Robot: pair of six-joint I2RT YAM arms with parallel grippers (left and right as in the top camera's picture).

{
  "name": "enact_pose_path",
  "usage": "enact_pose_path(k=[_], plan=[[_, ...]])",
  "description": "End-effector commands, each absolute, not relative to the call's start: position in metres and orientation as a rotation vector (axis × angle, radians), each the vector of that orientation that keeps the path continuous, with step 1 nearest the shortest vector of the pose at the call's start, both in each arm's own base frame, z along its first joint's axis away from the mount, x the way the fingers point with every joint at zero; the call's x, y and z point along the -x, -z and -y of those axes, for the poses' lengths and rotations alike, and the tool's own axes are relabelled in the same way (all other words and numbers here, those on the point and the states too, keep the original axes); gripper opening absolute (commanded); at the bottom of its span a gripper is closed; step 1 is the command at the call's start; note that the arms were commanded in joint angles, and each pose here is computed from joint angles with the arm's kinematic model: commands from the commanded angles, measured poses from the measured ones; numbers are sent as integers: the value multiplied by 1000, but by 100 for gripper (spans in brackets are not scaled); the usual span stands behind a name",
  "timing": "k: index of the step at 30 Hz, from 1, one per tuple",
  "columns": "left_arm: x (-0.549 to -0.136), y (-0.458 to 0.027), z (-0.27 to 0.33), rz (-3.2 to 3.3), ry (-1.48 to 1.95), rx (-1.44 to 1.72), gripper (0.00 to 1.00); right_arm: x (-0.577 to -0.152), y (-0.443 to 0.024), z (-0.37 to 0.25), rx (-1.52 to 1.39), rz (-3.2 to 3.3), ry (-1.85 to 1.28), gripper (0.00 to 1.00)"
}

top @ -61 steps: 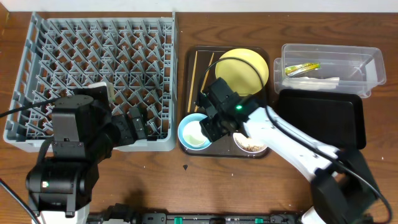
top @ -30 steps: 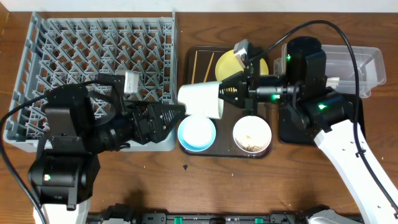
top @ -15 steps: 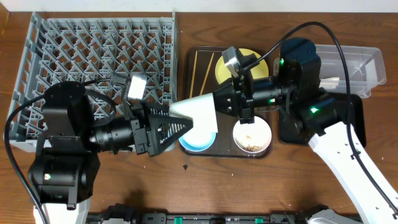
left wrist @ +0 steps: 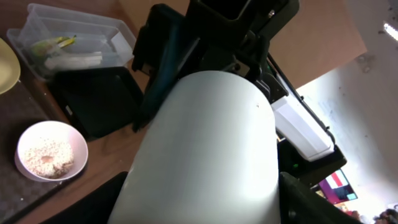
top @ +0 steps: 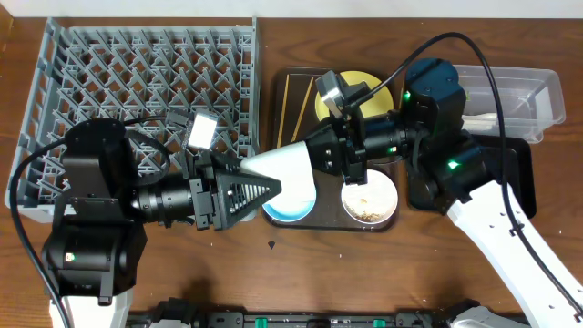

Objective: Sort waste into correct bins and load items into the dishwasher
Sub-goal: 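Hand the white cup from the right gripper to the left gripper, then place the white cup in the dish rack with the left gripper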

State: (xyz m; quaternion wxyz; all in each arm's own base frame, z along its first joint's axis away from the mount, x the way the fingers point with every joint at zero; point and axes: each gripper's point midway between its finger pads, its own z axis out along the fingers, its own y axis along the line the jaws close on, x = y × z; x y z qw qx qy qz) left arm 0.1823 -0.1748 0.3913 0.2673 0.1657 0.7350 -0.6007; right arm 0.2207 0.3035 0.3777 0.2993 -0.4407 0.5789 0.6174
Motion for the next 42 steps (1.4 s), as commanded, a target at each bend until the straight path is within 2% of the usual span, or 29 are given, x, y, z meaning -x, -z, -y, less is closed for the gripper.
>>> enact_pose_path(k=[1,2,4,8,13,18,22,23,24,27,35,42], plan=[[-177,-401,175,-1947,1625,-490,62,-216,-383,-305,1187,-1519,-1645,32],[-178,-401,175,-1948,1622,-488,60,-216,-383,-305,1187,-1519,-1645,40],[-178,-401,175,-1938,1609,-505,59,-216,-383,-305,1187,-1519,-1644,65],[-182,-399,174,-1931,1565,-512,59,-221,-383,-302,1172,-1524,-1634,88],[-203,-378,163,-2009,1358,-408,59,-252,-381,-279,1044,-1598,-1580,91],[-235,-313,105,-2288,845,-11,59,-290,-362,-246,802,-1789,-1512,93],[-237,-278,51,-2412,452,223,60,-304,-330,-236,622,-1994,-1429,93],[-235,-270,34,-2438,330,300,60,-306,-315,-234,573,-2072,-1375,93],[-233,-264,19,-2452,236,369,65,-307,-303,-232,553,-2129,-1316,94],[-225,-250,-14,-2477,26,588,66,-302,-262,-225,517,-2315,-1094,93],[-234,-225,-71,-2491,-207,895,65,-282,-235,-242,615,-2412,-873,95],[-257,-181,-92,-2595,-172,1064,65,-276,-233,-250,653,-2413,-842,95]])
